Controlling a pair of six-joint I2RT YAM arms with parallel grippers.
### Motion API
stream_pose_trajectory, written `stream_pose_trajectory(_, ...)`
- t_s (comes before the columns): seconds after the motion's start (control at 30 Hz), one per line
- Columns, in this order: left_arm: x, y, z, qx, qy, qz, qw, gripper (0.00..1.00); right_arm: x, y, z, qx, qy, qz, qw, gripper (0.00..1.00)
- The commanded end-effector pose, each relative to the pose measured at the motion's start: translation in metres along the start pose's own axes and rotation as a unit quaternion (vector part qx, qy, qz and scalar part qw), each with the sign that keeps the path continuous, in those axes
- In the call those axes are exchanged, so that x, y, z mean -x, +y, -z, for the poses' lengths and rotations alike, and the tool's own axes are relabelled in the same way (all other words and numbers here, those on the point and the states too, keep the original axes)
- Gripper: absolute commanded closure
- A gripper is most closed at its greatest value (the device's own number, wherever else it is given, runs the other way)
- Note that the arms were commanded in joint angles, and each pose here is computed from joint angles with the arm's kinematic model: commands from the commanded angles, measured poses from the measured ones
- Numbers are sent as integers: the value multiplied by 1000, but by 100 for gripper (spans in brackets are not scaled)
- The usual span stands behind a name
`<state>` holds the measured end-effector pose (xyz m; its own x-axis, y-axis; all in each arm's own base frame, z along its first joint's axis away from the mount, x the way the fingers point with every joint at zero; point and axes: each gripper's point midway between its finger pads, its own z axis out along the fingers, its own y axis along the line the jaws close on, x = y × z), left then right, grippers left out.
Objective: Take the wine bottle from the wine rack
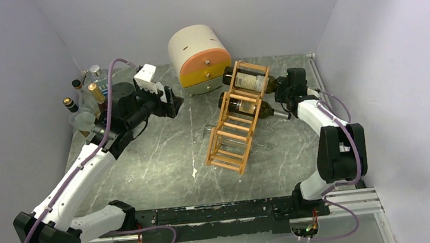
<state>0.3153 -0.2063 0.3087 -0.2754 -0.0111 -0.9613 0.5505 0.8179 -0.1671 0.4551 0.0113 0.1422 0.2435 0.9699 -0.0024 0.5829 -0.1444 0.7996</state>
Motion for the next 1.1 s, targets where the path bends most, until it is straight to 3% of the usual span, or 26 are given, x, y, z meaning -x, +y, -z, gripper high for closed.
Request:
stream_pose_trajectory(0.0,3,3,-3,7,-11,-7,1000,16,8,0,1,10,-16,-26,999,48)
stream_pose_trajectory(0.23,0,4,-5,9,-6,-6,1000,15,14,-4,3,20,-8,-57,998,58)
stream_pose_trajectory(0.4,-1,4,-6,11,-4,-6,1000,16,21,1,15,49,-10,-78,996,81)
stream_pose_trajectory(0.53,-2,4,-7,10,-3,-5,1000,15,30,-2,24,56,-10,-97,994,89)
stream_pose_trajectory(0.77,-5,0,-9,-4,2,-7,1000,15,51,-8,39,65,-17,-103,992,99)
stream_pose_trajectory(0.93,-10,-46,-9,-121,4,-12,993,14,64,-13,49,76,-19,-111,991,100)
stream_pose_trajectory(1.07,-19,-60,-12,-142,16,-13,990,14,86,-20,64,83,-45,-114,989,100)
